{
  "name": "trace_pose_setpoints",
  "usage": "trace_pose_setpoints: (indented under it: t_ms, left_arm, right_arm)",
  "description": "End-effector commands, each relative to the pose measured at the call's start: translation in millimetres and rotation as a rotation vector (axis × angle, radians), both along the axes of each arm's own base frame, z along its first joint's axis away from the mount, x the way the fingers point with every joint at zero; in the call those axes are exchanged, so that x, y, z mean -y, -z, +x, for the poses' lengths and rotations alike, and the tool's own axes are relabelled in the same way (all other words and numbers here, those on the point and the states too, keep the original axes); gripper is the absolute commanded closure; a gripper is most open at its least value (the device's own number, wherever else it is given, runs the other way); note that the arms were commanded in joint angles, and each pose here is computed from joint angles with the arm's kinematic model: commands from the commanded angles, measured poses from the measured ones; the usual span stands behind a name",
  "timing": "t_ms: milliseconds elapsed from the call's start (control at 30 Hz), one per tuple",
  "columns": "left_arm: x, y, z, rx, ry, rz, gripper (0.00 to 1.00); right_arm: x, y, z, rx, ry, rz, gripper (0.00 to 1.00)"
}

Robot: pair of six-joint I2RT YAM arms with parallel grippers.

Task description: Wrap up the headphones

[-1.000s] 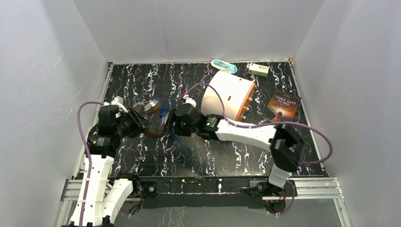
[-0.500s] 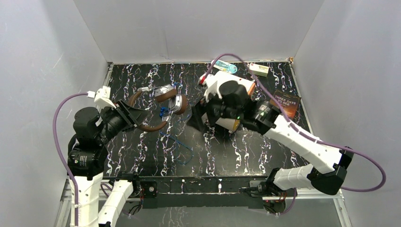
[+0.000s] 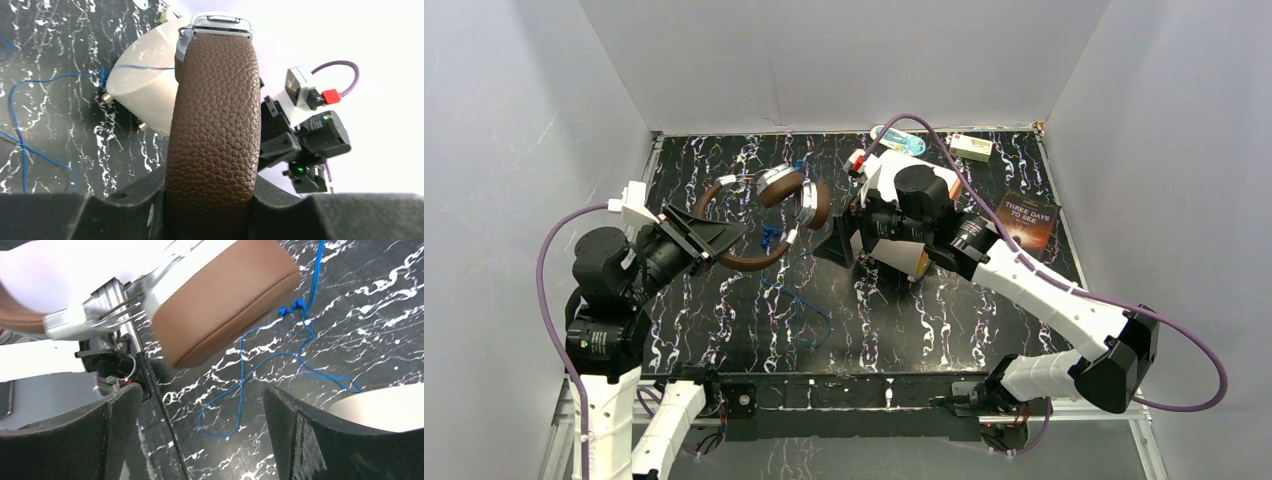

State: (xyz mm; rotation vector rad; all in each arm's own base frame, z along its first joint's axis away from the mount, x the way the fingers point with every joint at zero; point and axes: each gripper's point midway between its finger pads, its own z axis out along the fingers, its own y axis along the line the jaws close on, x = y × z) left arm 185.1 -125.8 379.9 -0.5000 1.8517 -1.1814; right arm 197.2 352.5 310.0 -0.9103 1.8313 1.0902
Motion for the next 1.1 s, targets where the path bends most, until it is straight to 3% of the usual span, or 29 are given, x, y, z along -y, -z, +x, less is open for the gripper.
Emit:
trace_pose_setpoints:
  t_ms: [0,67,167,333,667,833,967,1067]
  left_arm:
    - [12.8,-25.6,-16.2,0.072,0.087,-0.083,1.00]
    - [14.9,-23.7,-19.2,0.068,0.104,-0.088,1.00]
    - [18.1,-18.7,-22.5,0.055,0.128,-0.100,1.00]
    - [22.8,-17.5,-28.0,0.047,0.170,-0.110,1.00]
    - [28.2,-24.6,-37.9,0.054,0.228,-0.106,1.00]
    - [28.6,-33.5,-37.0,0.066,0.227,-0.123,1.00]
    - [24.6,-40.9,-34.7,0.071,0.190,-0.112,1.00]
    - [23.6,-41.8,-34.5,0.080,0.182,-0.109,1.00]
  right_arm:
    - [-10.3,-44.1,28.3,0.191,0.082,0.159,0.02]
    - [-10.2,-51.4,37.5,0.220,0.118,0.188,0.05]
    - [-17.9,-63.8,27.9,0.283,0.038,0.266,0.09]
    - [-13.8,-76.1,30.5,0.360,0.061,0.327,0.06]
    - [61.8,-44.9,91.8,0.327,0.353,0.174,0.19]
    - [64.8,-54.1,94.0,0.217,0.300,0.104,0.21]
    - [82.7,-48.0,82.5,0.179,0.323,0.002,0.09]
    - [90.3,-37.9,59.1,0.163,0.239,-0.068,0.06]
